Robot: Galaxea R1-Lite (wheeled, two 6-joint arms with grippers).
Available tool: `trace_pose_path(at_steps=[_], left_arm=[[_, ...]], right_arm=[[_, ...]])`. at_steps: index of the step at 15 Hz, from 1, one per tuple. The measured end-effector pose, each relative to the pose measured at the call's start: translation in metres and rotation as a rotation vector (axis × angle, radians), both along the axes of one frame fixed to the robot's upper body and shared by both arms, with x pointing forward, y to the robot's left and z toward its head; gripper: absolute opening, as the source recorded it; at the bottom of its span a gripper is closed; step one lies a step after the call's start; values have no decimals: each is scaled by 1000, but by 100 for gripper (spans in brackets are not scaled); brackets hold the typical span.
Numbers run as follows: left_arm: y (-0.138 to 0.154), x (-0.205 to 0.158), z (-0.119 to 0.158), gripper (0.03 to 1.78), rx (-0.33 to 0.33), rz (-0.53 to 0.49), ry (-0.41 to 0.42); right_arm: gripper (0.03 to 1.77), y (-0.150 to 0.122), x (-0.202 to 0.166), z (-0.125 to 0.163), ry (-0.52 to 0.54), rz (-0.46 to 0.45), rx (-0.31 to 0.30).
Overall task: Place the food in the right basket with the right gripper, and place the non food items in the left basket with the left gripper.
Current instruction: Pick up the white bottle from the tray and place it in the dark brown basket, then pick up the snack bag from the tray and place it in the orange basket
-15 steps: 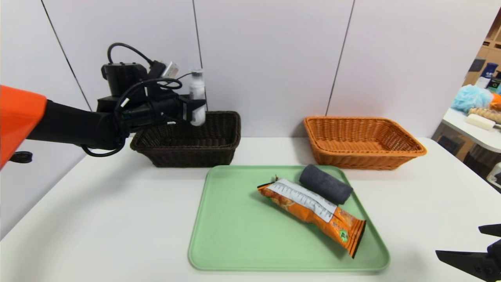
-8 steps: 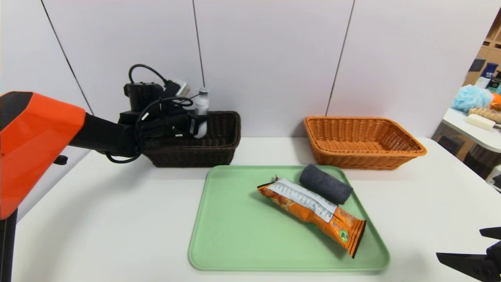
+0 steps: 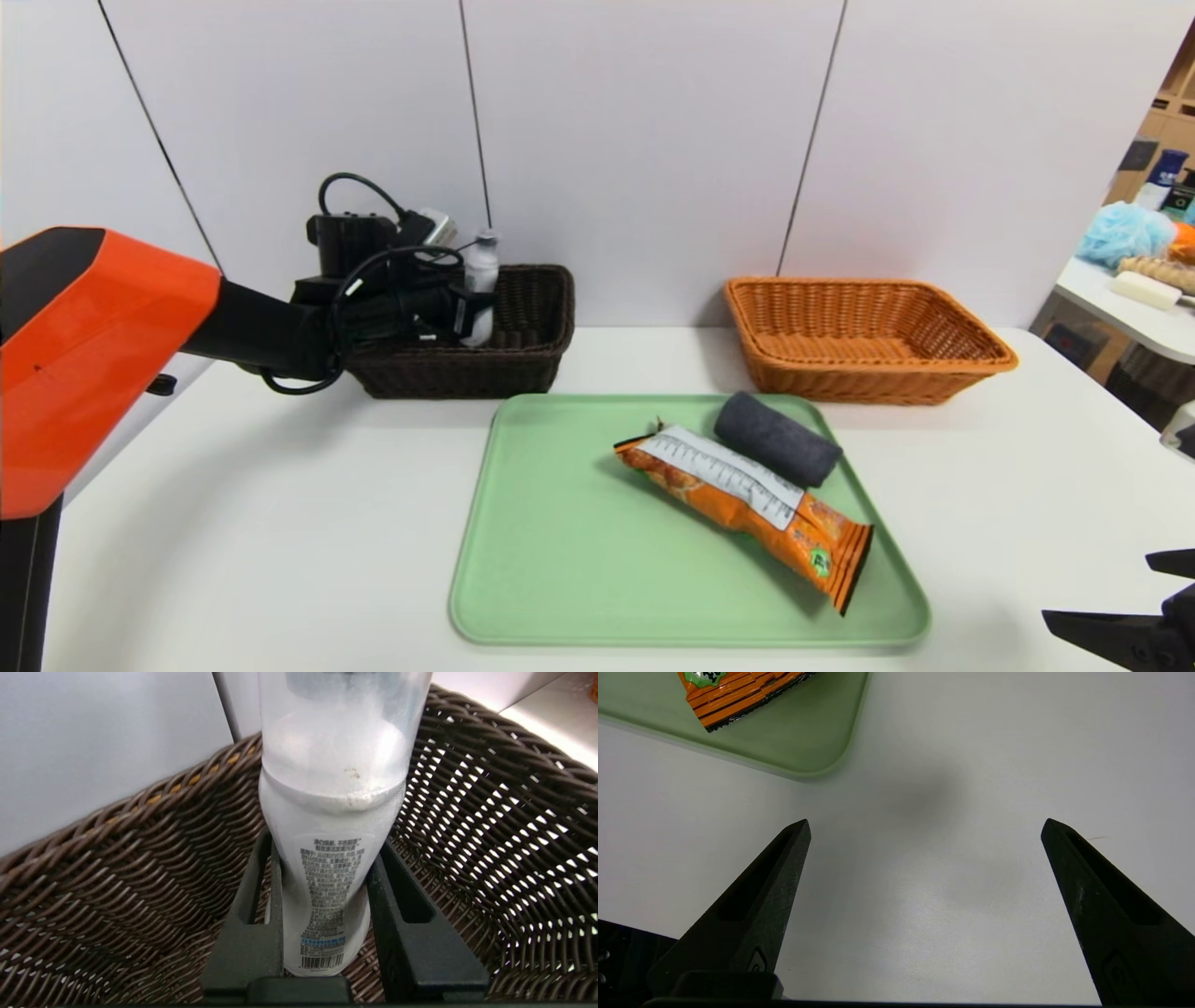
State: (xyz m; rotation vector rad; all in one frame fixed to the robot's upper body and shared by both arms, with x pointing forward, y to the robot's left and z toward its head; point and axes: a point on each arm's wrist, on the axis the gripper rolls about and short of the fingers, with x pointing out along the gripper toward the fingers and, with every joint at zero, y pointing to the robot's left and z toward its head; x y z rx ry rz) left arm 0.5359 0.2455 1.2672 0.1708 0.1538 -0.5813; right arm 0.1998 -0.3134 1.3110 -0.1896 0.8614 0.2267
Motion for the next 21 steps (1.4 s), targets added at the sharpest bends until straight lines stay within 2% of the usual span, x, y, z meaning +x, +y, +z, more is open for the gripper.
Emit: trace_pose_path(at_steps=[5,6,10,13,17,21], left_arm=[[0,0,2,55,0,-2,-4],[-1,0,2,61,0,-2,-4],[0,0,5,105,-3,0,-12],[0,-2,13,127,-10,1,-32],[3,-22,46,144,-61,12,-65],[11,-62,80,154,-76,17,-72]], right_arm=[[171,-1,-4,0,-8,-3,5],[171,-1,-4,0,-11,-1,5],[171,-1,-6,1,-16,-2,6],[171,-1,-7,1,-20,1,9],[171,-2,-9,1,-28,0,13],[171,-3,-13,2,-44,-2,18]])
